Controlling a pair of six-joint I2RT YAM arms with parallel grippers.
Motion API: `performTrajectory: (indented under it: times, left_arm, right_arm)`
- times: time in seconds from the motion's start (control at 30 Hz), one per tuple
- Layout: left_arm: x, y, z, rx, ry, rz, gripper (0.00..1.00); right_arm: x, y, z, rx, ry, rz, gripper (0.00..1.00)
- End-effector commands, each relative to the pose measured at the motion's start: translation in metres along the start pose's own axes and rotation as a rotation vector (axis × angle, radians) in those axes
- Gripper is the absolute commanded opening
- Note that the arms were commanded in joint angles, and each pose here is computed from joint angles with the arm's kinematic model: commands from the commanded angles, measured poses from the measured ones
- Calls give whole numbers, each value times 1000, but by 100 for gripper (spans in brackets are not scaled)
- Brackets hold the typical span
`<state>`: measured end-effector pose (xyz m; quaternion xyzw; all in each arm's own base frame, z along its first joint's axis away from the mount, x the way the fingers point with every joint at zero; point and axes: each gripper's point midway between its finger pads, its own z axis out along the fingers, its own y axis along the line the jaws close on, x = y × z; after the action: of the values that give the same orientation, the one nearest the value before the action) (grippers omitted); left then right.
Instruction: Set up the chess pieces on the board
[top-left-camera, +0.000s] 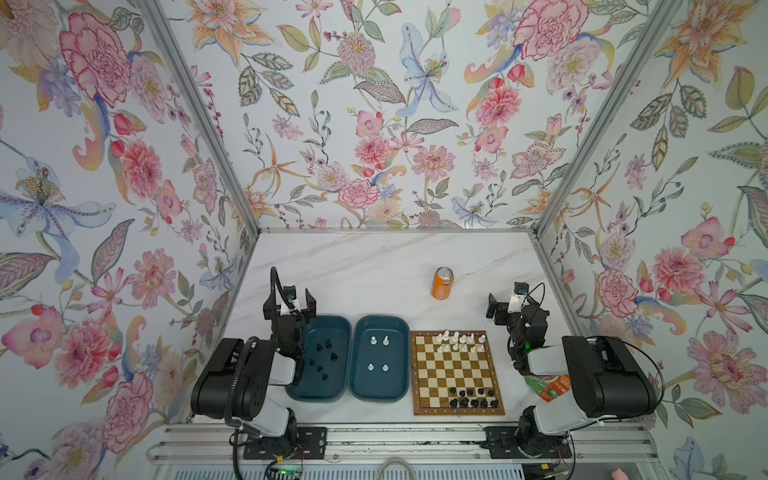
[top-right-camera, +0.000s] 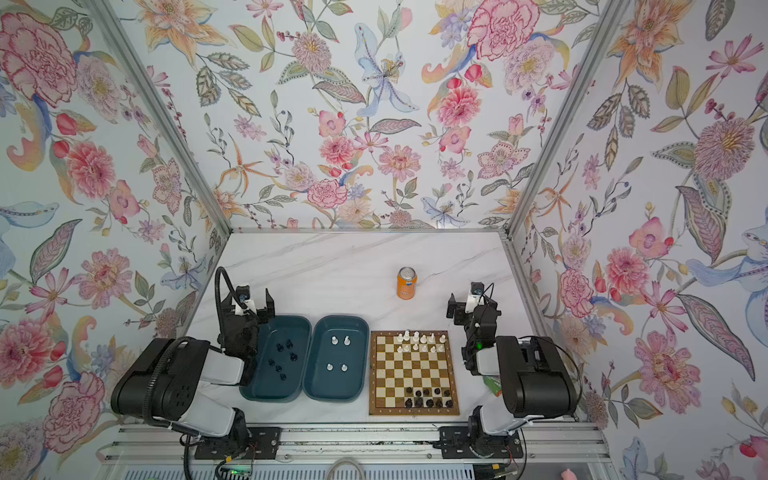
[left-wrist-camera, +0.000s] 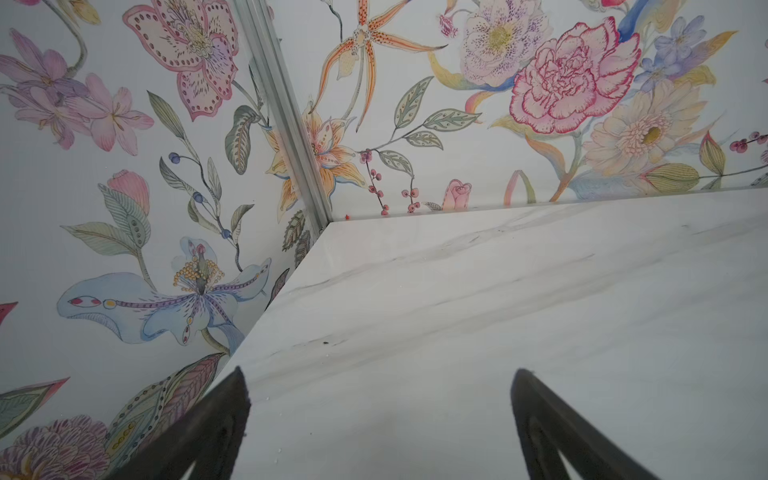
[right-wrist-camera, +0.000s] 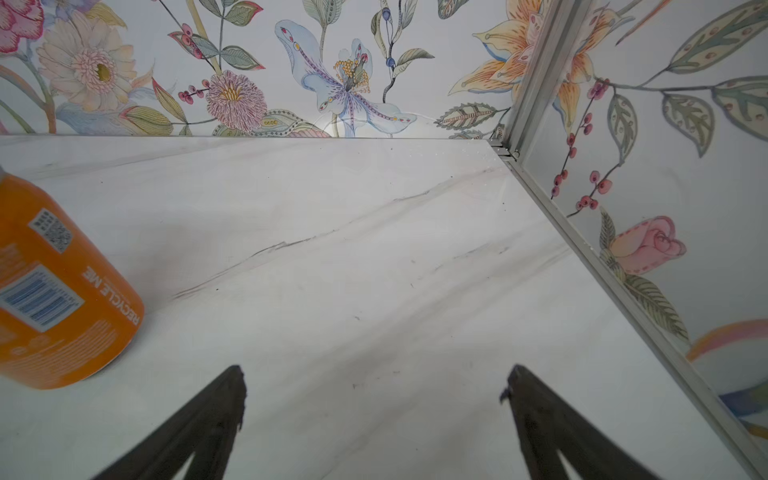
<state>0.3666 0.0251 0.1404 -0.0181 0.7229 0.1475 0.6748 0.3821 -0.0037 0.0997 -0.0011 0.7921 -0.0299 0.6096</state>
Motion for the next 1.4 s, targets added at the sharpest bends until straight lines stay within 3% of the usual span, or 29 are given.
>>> performTrajectory:
  times: [0.0,1.17,1.37]
  left_arm:
    - [-6,4,4,-17,-17,-16,99]
    - [-5,4,4,-18,-17,-17,99]
    - [-16,-1,10,-1,-5,4,99]
  right_arm:
    - [-7,0,2,8,-23,5,99]
    - [-7,0,3,5,-22,7,99]
    - [-36,-5,2,146,44,-56,99]
